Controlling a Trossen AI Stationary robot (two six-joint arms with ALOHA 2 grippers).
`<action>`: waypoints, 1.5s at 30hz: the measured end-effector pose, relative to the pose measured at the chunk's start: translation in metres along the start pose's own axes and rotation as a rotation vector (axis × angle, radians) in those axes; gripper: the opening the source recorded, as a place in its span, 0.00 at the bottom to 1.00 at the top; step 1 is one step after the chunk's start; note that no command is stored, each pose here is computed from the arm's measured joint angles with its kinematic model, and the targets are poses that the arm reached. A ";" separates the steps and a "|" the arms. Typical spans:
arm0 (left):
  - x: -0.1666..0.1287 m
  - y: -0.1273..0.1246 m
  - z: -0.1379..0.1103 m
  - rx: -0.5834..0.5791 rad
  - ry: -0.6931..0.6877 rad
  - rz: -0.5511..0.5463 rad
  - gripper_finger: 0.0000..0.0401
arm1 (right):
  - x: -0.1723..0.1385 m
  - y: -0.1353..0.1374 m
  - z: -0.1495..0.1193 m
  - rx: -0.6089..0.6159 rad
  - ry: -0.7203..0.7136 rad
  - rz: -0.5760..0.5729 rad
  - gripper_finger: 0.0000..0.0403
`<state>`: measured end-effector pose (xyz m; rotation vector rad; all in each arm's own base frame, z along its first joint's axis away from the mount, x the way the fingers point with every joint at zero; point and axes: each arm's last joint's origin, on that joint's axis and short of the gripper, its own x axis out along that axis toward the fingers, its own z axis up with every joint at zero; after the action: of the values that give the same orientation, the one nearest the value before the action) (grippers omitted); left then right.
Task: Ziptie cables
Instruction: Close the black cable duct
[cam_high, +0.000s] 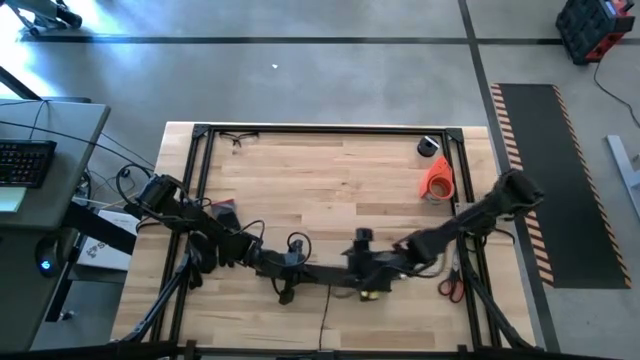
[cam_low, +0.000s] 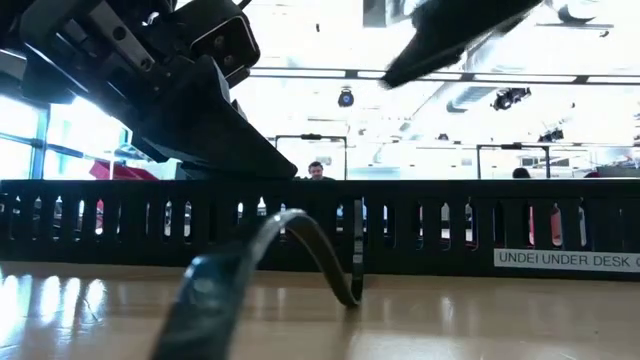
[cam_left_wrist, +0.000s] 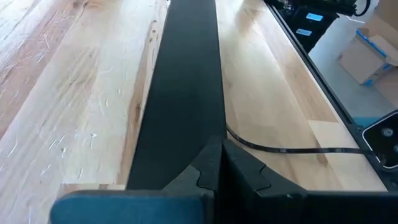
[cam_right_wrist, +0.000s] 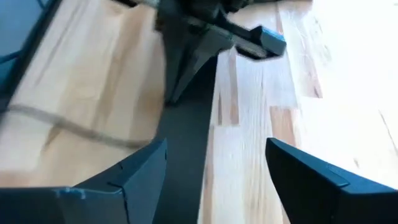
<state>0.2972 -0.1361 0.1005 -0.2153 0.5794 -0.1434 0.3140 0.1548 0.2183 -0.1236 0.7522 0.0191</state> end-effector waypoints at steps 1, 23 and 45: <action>0.000 0.000 0.000 -0.003 0.000 0.001 0.00 | -0.011 0.003 -0.001 -0.002 0.007 0.000 0.62; 0.001 0.001 0.003 -0.041 -0.044 0.041 0.00 | -0.038 0.039 -0.062 0.177 -0.251 -0.117 0.01; -0.077 0.016 0.069 -0.058 -0.130 0.202 0.00 | -0.018 0.013 -0.095 0.172 -0.220 -0.350 0.00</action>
<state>0.2732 -0.0948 0.1937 -0.2191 0.4732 0.0822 0.2350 0.1568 0.1606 -0.0859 0.5020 -0.3594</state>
